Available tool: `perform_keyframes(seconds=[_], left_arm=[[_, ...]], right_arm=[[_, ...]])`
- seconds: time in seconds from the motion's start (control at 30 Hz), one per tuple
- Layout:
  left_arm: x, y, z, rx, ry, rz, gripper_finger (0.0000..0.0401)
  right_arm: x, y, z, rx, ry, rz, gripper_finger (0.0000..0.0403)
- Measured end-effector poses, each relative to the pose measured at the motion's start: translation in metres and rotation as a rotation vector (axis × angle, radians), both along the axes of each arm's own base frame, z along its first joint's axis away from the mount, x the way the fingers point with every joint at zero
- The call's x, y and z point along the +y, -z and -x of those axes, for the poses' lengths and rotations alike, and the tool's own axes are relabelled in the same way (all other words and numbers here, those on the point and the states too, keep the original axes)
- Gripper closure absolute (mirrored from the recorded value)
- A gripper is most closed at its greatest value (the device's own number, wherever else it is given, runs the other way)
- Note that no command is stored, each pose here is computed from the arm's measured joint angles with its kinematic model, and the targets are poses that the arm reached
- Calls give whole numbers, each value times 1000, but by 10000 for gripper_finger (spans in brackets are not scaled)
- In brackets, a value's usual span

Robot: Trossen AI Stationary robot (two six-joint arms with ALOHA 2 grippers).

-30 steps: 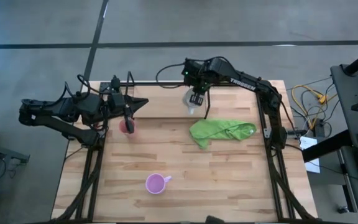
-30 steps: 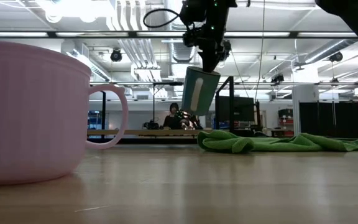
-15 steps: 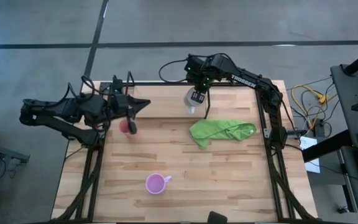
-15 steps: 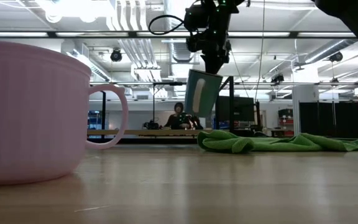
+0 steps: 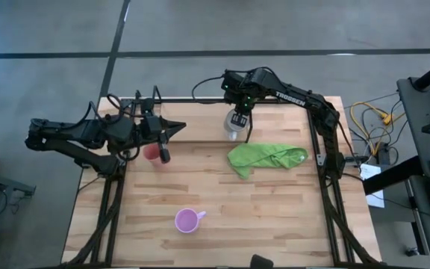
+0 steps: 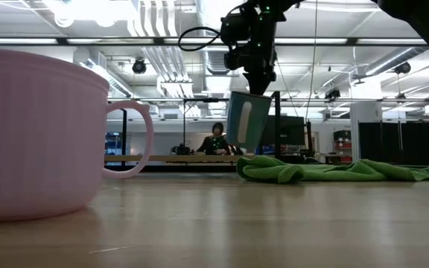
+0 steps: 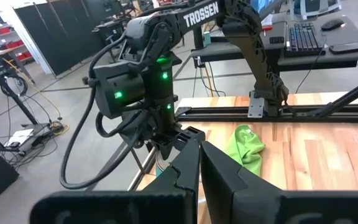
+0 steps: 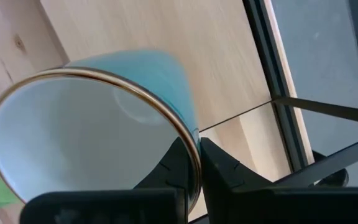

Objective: Stack small to large cups/mugs on shelf
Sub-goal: Put the blue mug on the shelf

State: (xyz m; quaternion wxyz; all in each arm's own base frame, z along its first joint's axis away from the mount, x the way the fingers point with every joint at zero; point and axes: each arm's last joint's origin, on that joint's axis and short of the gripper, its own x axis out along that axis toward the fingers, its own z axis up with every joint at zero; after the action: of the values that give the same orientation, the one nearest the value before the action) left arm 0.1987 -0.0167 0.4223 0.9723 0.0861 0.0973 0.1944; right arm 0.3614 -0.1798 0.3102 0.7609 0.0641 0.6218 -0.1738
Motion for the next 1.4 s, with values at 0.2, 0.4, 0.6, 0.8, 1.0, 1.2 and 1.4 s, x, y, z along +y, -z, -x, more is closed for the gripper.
perform_keyframes(seconds=[0.2, 0.4, 0.6, 0.8, 1.0, 1.2, 1.4], left_arm=[[0, -2, 0, -18, 0, 3, 400], [0, -3, 1, -28, 1, 4, 400], [0, -3, 1, -28, 1, 4, 400], [0, -3, 1, -28, 1, 3, 400], [0, -3, 1, -27, 1, 3, 400], [0, -3, 1, -27, 1, 3, 400], [0, -3, 1, -27, 1, 3, 400]], right_arm=[[-1, 6, -2, -1, -14, -41, 390], [-3, 15, -5, 18, -11, -50, 390], [-5, 19, -8, 23, -9, -54, 387], [-5, 22, -9, 26, -9, -55, 353], [-7, 21, -12, -3, -11, -40, 343], [-8, 18, -16, -48, -9, -18, 341], [-10, 12, -19, -80, -7, 18, 340]])
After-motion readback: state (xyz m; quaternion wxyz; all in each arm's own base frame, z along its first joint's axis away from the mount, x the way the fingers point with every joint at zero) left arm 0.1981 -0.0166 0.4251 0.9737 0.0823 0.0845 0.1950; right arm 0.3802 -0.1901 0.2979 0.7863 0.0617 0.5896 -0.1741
